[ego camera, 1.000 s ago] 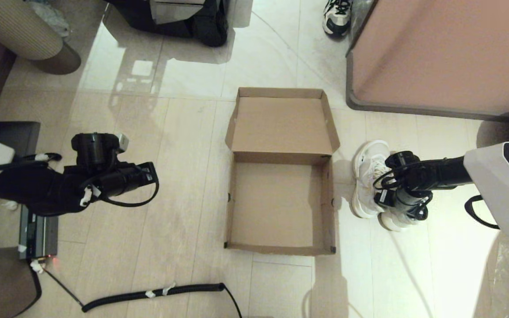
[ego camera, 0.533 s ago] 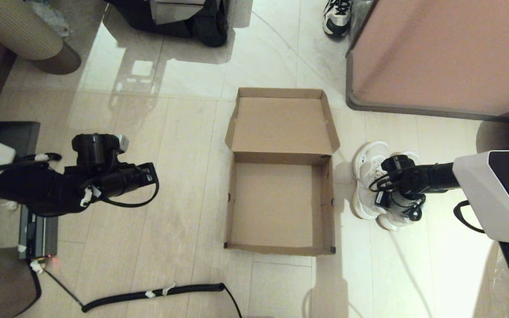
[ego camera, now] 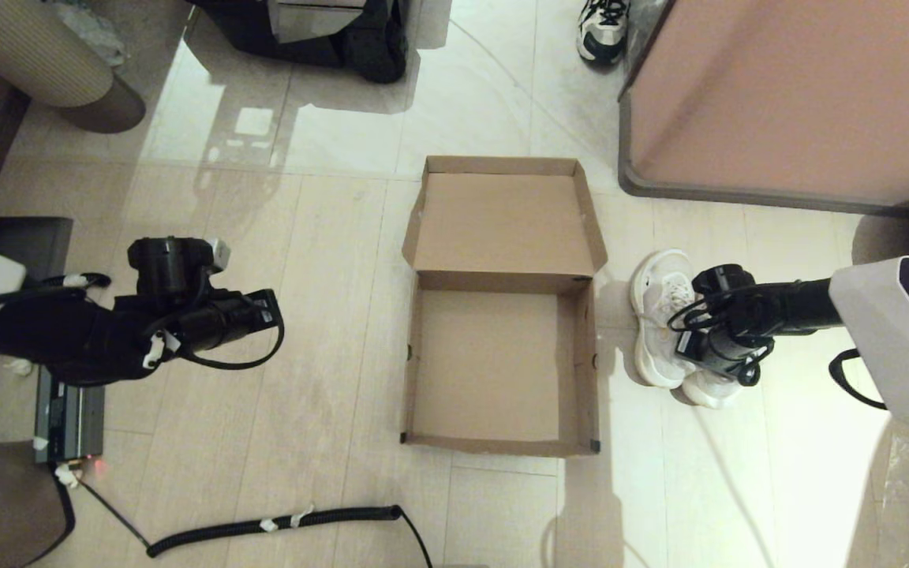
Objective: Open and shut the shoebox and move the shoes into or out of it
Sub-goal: Put the shoes into the shoe box
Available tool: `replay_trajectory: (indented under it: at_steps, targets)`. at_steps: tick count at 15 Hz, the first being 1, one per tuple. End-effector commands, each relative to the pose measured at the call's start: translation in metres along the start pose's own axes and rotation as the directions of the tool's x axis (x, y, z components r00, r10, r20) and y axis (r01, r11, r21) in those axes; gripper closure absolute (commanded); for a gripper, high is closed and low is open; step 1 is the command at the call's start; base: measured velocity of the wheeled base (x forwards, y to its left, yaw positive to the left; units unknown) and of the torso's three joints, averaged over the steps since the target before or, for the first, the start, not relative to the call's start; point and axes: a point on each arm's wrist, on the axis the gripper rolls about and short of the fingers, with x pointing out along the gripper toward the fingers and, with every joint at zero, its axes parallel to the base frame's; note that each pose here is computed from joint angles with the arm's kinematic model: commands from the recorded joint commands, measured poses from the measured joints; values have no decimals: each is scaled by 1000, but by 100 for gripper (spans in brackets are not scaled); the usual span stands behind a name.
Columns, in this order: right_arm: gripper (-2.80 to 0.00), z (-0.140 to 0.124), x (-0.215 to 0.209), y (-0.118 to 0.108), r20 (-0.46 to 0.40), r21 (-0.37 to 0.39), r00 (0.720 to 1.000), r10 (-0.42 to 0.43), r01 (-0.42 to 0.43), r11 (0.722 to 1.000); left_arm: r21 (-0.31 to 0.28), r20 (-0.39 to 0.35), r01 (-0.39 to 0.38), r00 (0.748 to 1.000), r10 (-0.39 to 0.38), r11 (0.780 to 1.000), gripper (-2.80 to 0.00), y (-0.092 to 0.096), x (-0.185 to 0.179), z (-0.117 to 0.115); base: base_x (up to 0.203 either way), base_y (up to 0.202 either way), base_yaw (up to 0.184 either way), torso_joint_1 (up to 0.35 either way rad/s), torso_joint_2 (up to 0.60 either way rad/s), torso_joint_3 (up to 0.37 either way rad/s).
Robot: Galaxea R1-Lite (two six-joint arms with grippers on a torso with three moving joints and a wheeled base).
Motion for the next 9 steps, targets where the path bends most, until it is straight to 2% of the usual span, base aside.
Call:
replay_trajectory:
  at_steps: [1, 5, 9]
  targets:
    - [0, 16, -62, -5, 16, 10, 999, 39, -39, 999, 0, 14, 5, 1000, -5, 1000, 0, -2, -3, 4, 0, 0, 0, 0, 0, 0]
    - [0, 14, -145, -19, 6, 2, 991, 131, -131, 991, 0, 22, 8, 1000, -8, 1000, 0, -3, -11, 7, 0, 0, 0, 0, 0, 0]
    - [0, -9, -229, -24, -22, -45, 973, 229, -229, 972, 5, 13, 12, 1000, -12, 1000, 0, -4, -19, 0, 0, 0, 0, 0, 0, 0]
